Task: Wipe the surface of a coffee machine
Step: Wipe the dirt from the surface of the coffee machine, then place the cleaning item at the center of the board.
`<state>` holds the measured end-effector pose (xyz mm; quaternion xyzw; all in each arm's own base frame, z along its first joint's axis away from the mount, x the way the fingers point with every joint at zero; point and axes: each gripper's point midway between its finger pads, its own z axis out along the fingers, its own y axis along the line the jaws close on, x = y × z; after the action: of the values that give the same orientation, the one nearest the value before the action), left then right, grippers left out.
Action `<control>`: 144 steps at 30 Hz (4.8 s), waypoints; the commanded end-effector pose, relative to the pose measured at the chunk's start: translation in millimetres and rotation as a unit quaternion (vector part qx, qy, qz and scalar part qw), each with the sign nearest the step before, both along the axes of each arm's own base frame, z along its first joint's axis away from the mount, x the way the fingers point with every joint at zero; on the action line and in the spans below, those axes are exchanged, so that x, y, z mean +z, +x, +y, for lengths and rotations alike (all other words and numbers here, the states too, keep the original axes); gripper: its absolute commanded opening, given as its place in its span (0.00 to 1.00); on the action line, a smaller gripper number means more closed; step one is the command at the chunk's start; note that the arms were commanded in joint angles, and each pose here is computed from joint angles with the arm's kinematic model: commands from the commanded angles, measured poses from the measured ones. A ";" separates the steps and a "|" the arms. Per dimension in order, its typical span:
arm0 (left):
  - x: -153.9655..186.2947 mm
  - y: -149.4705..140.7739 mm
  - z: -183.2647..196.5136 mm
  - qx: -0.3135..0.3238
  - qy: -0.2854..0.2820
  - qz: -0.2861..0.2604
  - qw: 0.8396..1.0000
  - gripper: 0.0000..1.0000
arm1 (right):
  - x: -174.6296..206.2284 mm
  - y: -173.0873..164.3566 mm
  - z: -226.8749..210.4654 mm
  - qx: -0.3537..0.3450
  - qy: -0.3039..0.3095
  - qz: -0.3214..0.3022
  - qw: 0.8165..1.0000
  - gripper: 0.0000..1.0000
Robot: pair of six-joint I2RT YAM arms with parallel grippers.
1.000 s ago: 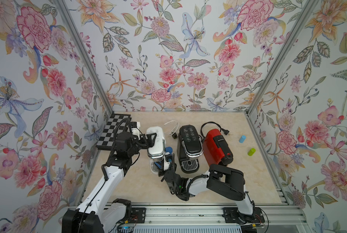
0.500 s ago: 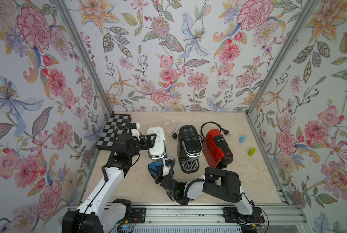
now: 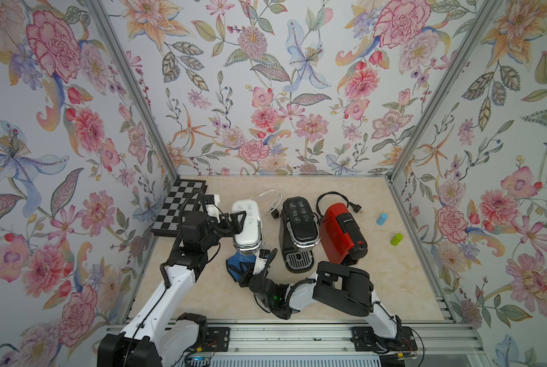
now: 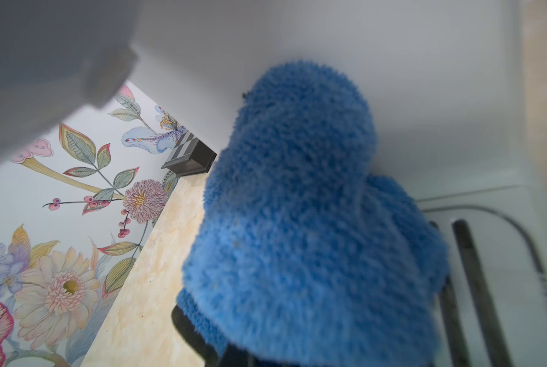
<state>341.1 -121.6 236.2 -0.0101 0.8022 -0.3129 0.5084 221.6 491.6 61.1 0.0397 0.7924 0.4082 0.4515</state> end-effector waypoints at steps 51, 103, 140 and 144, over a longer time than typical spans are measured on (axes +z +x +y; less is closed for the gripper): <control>-26.5 -9.8 -0.5 -0.001 0.003 0.040 0.999 0.87 | -54.4 -36.0 -101.6 -0.013 -0.239 0.095 0.966 0.00; -16.3 -7.4 3.9 0.008 0.015 0.032 0.999 0.88 | -3.9 -16.2 -120.3 0.020 -0.292 0.043 0.955 0.00; 58.7 -23.2 37.1 0.063 0.073 -0.036 0.995 0.99 | 2.5 -64.4 -162.8 0.151 -0.299 0.172 0.926 0.37; 54.1 -23.5 36.4 0.061 0.075 -0.030 0.995 0.99 | 3.8 -61.1 -174.2 0.135 -0.311 0.172 0.925 0.50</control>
<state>318.4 -92.7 292.2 -0.0112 0.8017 -0.2409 0.5469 155.0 334.8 70.6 -0.1640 0.9335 0.2120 0.2382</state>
